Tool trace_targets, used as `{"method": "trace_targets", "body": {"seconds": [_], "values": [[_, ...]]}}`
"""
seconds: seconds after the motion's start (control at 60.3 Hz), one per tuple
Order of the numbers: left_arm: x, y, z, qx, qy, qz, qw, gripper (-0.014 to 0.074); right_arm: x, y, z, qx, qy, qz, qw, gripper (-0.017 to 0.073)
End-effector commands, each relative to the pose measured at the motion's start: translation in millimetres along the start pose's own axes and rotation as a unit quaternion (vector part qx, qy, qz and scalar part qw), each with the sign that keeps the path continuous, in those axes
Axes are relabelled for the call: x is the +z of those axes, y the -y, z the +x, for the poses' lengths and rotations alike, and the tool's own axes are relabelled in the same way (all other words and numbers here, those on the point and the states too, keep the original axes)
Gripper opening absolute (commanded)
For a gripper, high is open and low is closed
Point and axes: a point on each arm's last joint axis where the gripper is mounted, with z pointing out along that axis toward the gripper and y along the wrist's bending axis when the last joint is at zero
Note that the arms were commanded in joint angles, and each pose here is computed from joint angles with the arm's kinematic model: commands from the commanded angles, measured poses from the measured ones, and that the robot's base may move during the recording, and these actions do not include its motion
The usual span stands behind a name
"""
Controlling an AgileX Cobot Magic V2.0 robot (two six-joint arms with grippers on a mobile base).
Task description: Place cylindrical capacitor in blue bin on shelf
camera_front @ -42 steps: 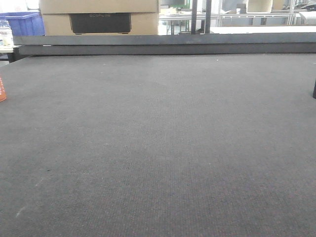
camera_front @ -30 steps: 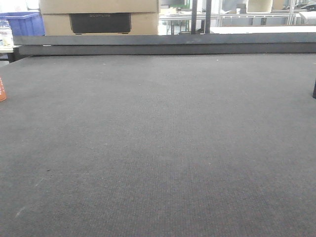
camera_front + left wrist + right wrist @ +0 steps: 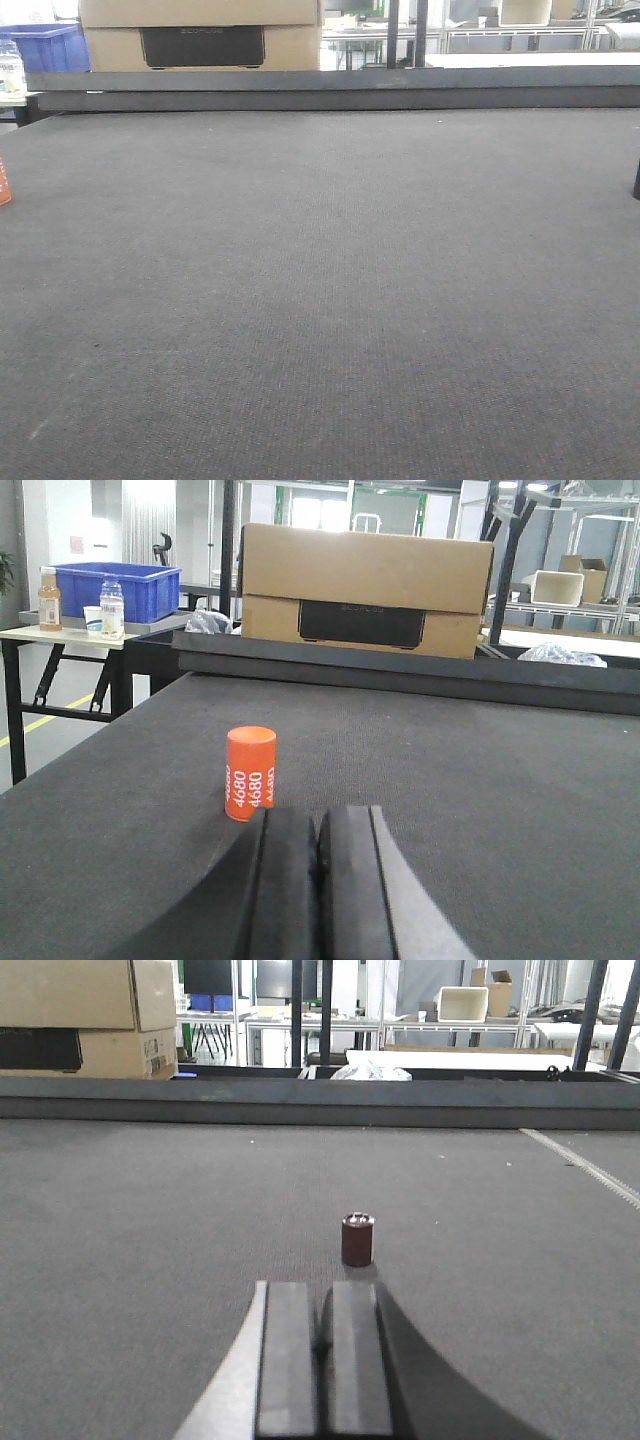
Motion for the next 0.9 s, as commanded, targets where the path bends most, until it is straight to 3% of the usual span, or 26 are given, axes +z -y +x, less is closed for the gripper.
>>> {"method": "trace_targets", "body": {"seconds": [0.0,0.116,0.216,0.265,0.348,0.431,0.547,0.614,0.68,0.779,0.879], "values": [[-0.4,0.0,-3.2,-0.003,0.016,-0.001,1.000,-0.0111,-0.4,0.8,-5.5,-0.008,0.034,0.005,0.999,-0.0162],[-0.9,0.6,-10.3,-0.005,0.055,0.003,0.998,-0.0111,-1.1,1.6,-12.8,-0.006,0.074,0.009,0.997,-0.0162],[-1.7,1.1,-16.9,-0.005,0.079,0.005,0.997,-0.0111,-1.9,3.1,-16.9,0.040,0.098,0.014,0.994,-0.0162],[-3.1,1.7,-30.2,-0.005,0.086,0.005,0.996,-0.0111,-3.7,2.7,-27.1,0.047,0.111,0.012,0.993,-0.0162],[-6.0,2.9,-59.0,0.006,0.090,0.003,0.996,-0.0111,-11.4,-0.3,-59.5,0.047,0.136,0.002,0.990,-0.0162],[-6.2,3.2,-84.7,0.026,0.065,-0.005,0.998,-0.0088,-23.7,-5.3,-91.5,0.029,0.129,-0.014,0.991,-0.0162],[0.0,3.2,-120.3,0.035,0.026,-0.015,0.999,0.0064,-28.3,-9.6,-134.2,0.013,0.106,-0.023,0.994,-0.0129],[10.3,3.6,-138.2,0.034,0.003,-0.018,0.999,0.0235,-18.8,-10.9,-161.5,0.013,0.101,-0.024,0.994,0.0030],[22.2,3.6,-142.8,0.034,-0.020,-0.020,0.999,0.0341,-2.8,-11.3,-173.2,0.014,0.080,-0.023,0.996,0.0197],[38.3,3.4,-139.5,0.035,-0.049,-0.020,0.998,0.0456,26.7,-11.2,-178.2,0.014,0.037,-0.020,0.999,0.0458],[47.8,3.6,-134.8,0.028,-0.071,-0.017,0.997,0.0521,52.6,-10.1,-171.7,0.016,0.002,-0.015,1.000,0.0575]]}}
